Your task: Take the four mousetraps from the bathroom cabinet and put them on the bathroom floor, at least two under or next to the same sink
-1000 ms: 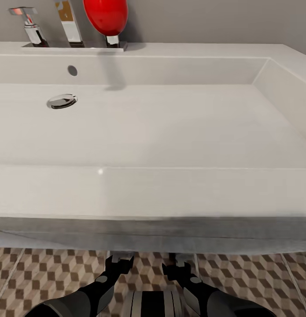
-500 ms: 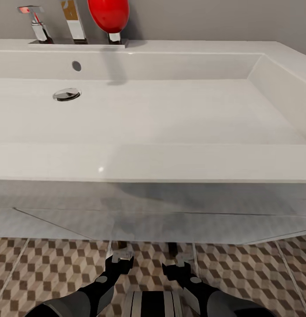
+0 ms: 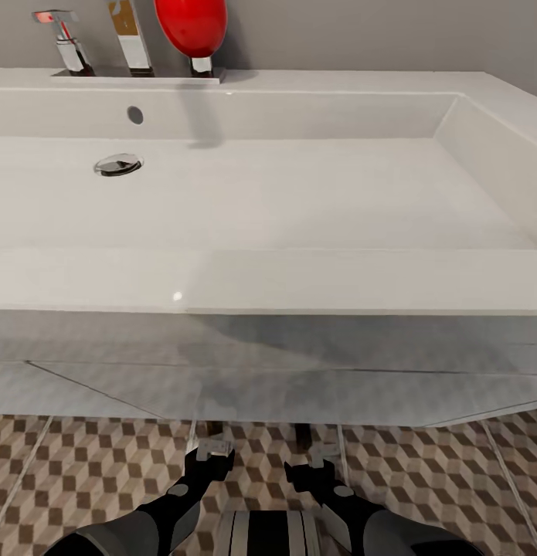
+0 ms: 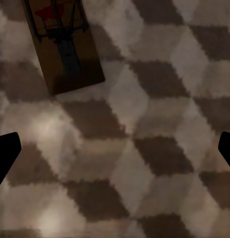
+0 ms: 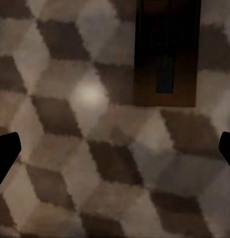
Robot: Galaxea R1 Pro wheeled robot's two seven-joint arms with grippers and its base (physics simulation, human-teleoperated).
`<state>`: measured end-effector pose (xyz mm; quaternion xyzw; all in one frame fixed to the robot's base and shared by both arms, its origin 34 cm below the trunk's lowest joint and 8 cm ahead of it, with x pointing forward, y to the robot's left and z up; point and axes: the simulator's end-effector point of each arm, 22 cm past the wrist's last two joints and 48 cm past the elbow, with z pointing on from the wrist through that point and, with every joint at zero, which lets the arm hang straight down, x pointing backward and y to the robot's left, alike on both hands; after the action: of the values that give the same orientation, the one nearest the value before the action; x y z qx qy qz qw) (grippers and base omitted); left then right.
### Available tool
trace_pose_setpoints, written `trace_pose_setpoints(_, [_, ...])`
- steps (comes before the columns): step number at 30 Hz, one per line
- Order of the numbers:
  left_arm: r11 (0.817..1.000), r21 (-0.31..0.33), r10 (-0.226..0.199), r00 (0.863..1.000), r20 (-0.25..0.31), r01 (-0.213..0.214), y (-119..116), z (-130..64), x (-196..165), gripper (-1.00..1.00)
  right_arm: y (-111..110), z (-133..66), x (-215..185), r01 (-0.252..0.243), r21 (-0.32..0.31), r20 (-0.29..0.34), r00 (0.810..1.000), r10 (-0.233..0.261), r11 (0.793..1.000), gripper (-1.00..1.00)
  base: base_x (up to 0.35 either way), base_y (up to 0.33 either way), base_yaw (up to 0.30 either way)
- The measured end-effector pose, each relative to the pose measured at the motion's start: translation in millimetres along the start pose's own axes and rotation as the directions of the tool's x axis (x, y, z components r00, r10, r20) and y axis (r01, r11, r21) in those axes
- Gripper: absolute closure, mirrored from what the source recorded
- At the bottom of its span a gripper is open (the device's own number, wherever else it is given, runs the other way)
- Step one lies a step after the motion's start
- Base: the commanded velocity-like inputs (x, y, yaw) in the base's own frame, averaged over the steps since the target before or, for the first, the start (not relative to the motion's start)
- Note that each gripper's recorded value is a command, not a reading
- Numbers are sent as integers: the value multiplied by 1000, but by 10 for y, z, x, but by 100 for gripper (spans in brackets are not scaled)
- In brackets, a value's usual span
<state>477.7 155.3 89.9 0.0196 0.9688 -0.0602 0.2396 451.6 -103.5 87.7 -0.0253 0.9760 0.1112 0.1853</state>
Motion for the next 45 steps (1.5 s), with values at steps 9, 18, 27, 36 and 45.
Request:
trace_pose_setpoints(9, [1000, 0, 0, 1000, 0, 0, 0, 2, -1, -100, 0, 2, 1, 0, 0, 0, 1000, 0, 1000, -100, -208, 0, 0])
trace_pose_setpoints(18, [1000, 0, 0, 1000, 0, 0, 0, 3, -1, -100, 0, 2, 1, 0, 0, 0, 1000, 0, 1000, -100, -312, 0, 0])
trace_pose_setpoints(27, [1000, 0, 0, 1000, -1, 0, 0, 2, 4, -100, 0, 2, 1, 0, 0, 0, 1000, 0, 1000, -100, -331, 0, 0])
trace_pose_setpoints(36, [1000, 0, 0, 1000, -1, 0, 0, 2, 5, -100, 1, 2, 1, 0, -1, 0, 1000, 0, 1000, -100, -334, 0, 0])
trace_pose_setpoints(45, [1000, 0, 0, 1000, -2, 0, 2, 1, 8, -100, 0, 2, 1, 0, 0, 0, 1000, 0, 1000, -100, -335, 0, 0])
